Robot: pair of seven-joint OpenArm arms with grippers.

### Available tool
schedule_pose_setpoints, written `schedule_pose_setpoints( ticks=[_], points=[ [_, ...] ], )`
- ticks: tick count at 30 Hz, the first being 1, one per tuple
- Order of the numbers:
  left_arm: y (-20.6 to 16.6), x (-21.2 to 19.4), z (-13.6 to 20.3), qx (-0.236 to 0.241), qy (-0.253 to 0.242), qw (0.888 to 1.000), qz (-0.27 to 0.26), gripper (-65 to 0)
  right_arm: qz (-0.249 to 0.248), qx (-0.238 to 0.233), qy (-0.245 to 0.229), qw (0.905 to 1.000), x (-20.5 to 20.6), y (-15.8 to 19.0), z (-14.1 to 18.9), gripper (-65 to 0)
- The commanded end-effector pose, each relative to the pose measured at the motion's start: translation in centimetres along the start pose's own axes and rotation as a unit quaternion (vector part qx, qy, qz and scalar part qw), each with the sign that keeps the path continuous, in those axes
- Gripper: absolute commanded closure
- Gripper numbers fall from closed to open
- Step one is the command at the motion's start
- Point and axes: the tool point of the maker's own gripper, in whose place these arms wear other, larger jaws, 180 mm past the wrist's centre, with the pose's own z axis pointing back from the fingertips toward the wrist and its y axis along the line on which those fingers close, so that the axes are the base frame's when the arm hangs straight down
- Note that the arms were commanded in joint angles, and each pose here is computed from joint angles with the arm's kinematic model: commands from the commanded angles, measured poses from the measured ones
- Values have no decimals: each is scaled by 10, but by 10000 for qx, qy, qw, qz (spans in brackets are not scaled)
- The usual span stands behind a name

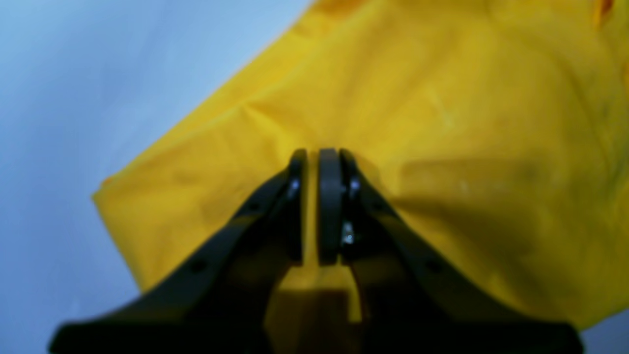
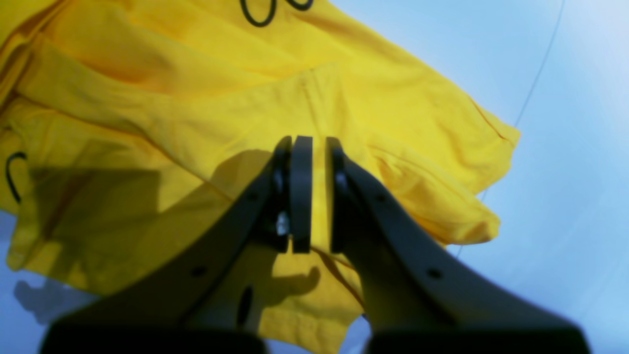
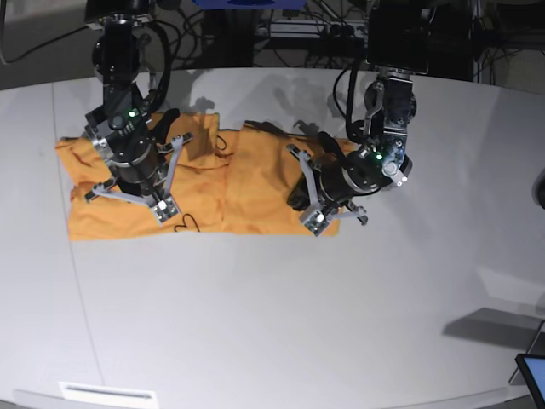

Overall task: Fold the T-shirt properly
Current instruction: 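Pull the held shirt end with the right gripper away from the left gripper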

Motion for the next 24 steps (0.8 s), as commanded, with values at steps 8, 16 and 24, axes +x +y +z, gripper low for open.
schedule_pose_setpoints(
  ticks=[8, 16, 24],
  points=[
    [26, -42, 10, 203, 724, 9970, -161, -50, -5, -88, -214, 9997, 12, -6, 3, -48],
    [61, -64, 35, 510, 1077, 9921, -395, -50, -32, -104, -249, 9996, 15, -7, 4, -51],
    [79, -67, 47, 661, 1075, 9905, -542, -50, -554, 413, -395, 9968, 0, -39, 7, -157]
  ],
)
